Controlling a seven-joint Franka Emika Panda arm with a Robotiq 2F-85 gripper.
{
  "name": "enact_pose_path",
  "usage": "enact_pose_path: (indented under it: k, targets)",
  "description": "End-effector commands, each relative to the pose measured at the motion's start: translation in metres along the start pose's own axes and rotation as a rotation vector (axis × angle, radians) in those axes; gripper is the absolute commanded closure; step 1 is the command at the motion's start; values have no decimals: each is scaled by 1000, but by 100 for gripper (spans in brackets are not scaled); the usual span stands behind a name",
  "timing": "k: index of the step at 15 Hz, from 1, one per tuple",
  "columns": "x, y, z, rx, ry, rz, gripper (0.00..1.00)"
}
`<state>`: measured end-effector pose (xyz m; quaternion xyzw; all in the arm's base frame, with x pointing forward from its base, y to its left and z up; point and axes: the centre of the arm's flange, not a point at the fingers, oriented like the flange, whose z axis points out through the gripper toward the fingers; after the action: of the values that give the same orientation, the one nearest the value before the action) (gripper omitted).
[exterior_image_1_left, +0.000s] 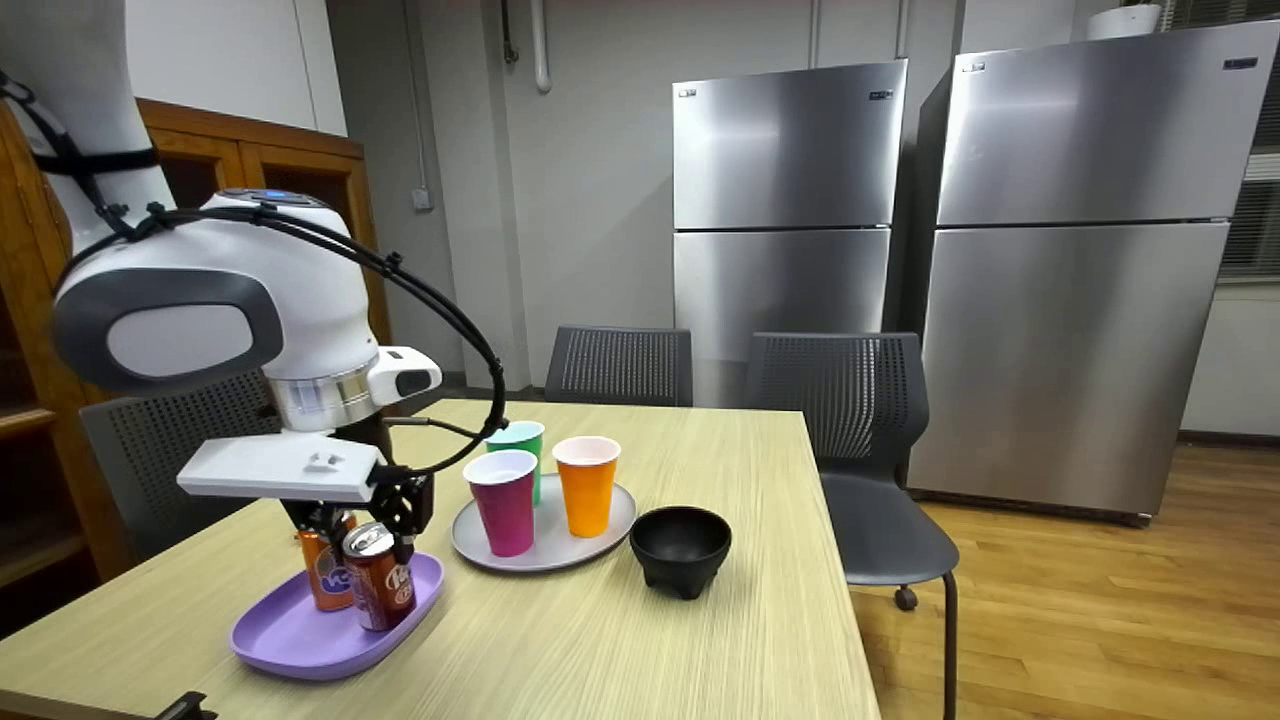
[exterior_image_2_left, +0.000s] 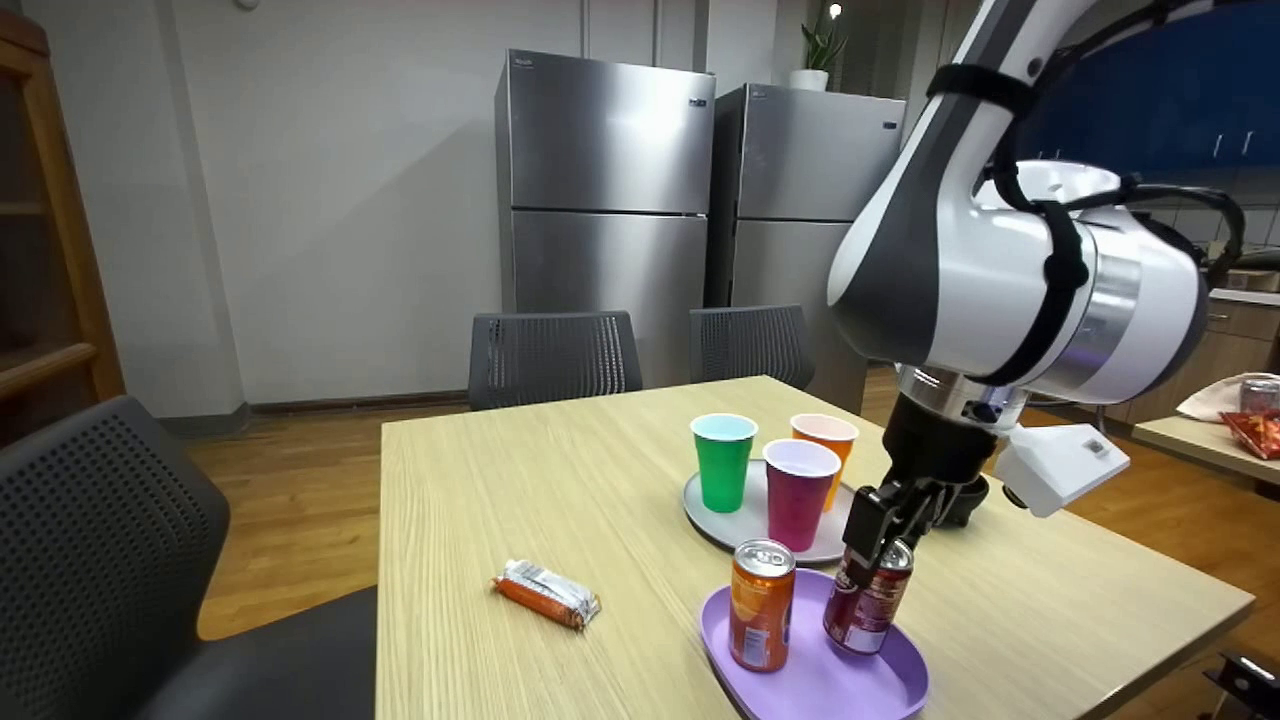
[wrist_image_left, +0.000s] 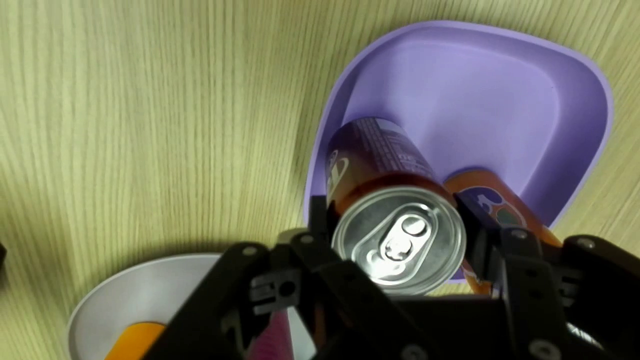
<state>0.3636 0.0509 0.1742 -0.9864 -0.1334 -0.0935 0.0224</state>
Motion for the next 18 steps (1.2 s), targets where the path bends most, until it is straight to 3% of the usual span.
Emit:
enact_pose_path:
  k: [1, 5, 6, 9, 18]
  targets:
    - [-21, -8, -11, -26, 14, 6, 62]
    - [-23, -8, -10, -27, 7, 26, 62]
    - [-24, -8, -11, -26, 2, 29, 12]
    - [-24, -6, -15, -19, 3, 30, 1]
    - [-23, 14, -47, 9, 3, -63, 0]
